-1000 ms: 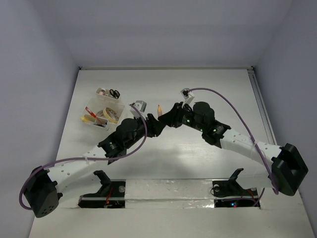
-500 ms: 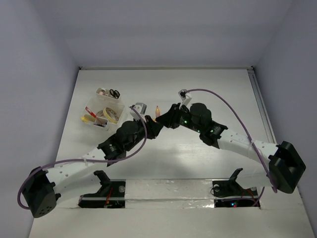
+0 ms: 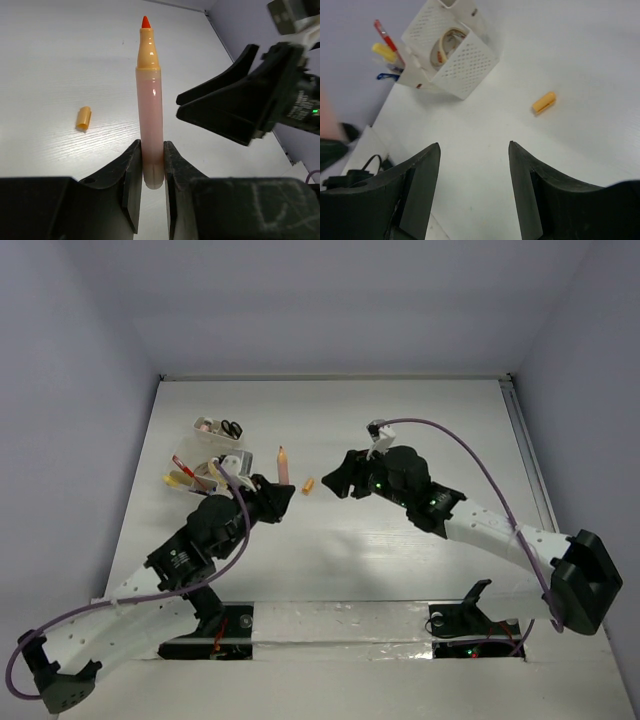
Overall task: Sort the stationery into containers
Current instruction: Close the pen cap on the pen.
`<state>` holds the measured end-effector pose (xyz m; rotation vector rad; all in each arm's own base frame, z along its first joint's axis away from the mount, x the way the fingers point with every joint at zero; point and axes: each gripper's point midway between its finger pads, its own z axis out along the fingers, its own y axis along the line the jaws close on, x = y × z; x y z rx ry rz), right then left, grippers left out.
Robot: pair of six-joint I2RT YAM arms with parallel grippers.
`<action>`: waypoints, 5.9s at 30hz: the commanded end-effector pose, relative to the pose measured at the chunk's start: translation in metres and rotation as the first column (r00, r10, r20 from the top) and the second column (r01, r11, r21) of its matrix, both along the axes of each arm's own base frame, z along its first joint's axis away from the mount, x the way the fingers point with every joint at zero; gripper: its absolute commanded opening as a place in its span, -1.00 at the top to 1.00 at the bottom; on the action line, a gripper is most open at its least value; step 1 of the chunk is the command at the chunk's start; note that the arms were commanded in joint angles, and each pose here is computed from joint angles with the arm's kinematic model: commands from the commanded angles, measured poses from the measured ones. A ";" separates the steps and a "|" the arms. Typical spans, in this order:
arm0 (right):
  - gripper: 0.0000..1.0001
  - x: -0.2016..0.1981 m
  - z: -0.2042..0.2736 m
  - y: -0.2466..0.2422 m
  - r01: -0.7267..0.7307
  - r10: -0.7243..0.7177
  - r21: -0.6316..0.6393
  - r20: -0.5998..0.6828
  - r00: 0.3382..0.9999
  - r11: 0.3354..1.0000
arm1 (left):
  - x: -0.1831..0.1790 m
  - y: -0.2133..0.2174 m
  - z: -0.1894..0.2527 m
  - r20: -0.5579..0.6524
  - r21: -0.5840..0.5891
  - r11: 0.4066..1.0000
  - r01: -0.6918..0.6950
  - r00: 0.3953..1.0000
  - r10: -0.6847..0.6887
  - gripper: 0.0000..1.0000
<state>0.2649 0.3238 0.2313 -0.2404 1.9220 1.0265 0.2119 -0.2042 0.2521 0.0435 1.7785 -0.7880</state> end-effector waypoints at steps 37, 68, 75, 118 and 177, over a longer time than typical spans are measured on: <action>0.12 0.105 -0.198 0.061 0.156 -0.268 -0.307 -0.369 0.890 0.939 | -0.032 0.059 0.065 0.166 -0.030 0.999 -0.041 0.985 0.045 1.00; 1.00 0.022 0.141 -0.002 -0.178 0.013 0.418 0.367 0.930 0.891 | -0.070 -0.061 0.090 0.306 -0.430 0.740 0.517 0.855 -0.420 1.00; 1.00 -0.013 0.175 0.003 -0.364 0.133 0.507 0.434 0.891 0.781 | -0.064 -0.065 0.104 0.326 -0.410 0.751 0.517 0.852 -0.409 1.00; 0.95 -0.037 0.194 0.003 -0.486 0.216 0.592 0.468 0.857 0.643 | -0.056 -0.071 0.101 0.296 -0.359 0.790 0.497 0.863 -0.409 1.00; 0.93 -0.073 0.160 0.008 -0.588 0.393 0.564 0.439 0.808 0.579 | -0.033 -0.052 0.139 0.390 -0.258 0.889 0.377 0.883 -0.261 1.00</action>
